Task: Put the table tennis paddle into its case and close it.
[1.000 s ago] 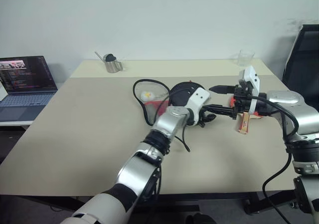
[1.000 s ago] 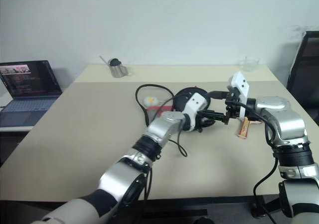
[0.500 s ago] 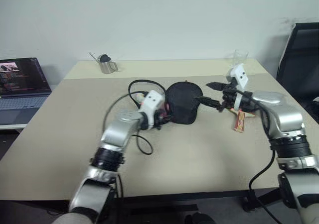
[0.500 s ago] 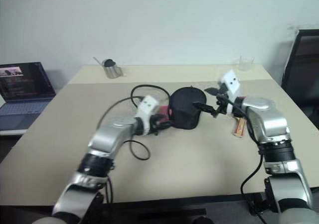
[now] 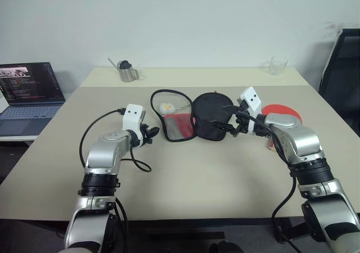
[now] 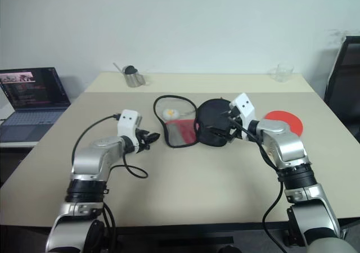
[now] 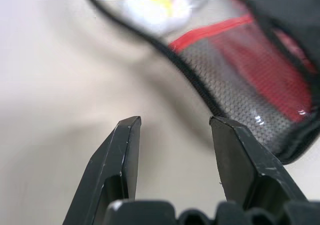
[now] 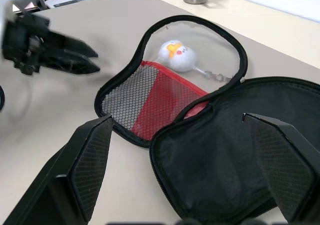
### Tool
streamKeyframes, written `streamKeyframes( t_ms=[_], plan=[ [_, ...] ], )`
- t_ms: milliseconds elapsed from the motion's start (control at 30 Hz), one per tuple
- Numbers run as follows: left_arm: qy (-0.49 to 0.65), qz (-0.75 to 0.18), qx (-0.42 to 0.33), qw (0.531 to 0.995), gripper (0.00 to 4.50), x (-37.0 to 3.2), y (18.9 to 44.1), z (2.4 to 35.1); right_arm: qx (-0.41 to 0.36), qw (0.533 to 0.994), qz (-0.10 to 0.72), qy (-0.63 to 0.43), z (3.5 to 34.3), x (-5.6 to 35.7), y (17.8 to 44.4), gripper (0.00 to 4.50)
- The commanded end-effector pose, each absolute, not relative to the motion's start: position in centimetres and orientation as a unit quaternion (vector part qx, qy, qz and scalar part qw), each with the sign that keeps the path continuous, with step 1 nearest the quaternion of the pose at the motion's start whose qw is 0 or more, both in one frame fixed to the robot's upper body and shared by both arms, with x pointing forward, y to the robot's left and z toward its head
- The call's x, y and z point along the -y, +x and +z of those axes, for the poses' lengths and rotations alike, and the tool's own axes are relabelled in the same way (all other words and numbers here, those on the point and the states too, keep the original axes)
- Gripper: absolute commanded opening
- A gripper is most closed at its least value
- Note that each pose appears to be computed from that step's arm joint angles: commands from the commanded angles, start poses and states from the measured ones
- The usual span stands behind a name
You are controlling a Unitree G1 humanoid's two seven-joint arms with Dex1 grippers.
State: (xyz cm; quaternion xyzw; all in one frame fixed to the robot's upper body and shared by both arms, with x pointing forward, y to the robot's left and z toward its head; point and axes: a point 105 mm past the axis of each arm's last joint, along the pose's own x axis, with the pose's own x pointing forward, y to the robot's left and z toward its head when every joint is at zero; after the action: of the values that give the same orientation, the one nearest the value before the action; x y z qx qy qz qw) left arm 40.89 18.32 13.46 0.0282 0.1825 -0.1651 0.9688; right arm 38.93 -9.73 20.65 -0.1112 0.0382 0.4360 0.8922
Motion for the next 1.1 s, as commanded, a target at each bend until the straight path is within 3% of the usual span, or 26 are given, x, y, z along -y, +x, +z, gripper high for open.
streamKeyframes(
  t_ms=[33,367,633,767,967,1100],
  plan=[
    [0.036,-0.189,-0.161,0.968,2.37,-17.1,41.9,14.1,-0.011,0.896,0.428,-0.119,22.3,10.1,39.0,4.5],
    [-0.015,-0.238,-0.154,0.959,2.37,-13.7,42.8,13.6,-0.004,0.896,0.425,-0.125,23.0,10.6,39.0,4.5],
    [0.001,-0.237,-0.166,0.957,2.37,-16.8,40.0,13.5,-0.006,0.899,0.419,-0.125,23.0,11.6,38.7,4.5],
    [-0.005,-0.229,-0.151,0.962,2.37,-17.9,39.8,14.6,-0.006,0.9,0.418,-0.124,23.0,11.8,38.7,4.5],
    [-0.044,-0.385,-0.116,0.915,2.37,-13.0,36.8,17.0,-0.007,0.898,0.42,-0.127,22.9,11.6,38.8,4.5],
    [-0.046,-0.379,-0.144,0.913,2.37,-12.2,36.7,15.4,-0.007,0.898,0.421,-0.127,22.9,11.6,38.8,4.5]
  ],
)
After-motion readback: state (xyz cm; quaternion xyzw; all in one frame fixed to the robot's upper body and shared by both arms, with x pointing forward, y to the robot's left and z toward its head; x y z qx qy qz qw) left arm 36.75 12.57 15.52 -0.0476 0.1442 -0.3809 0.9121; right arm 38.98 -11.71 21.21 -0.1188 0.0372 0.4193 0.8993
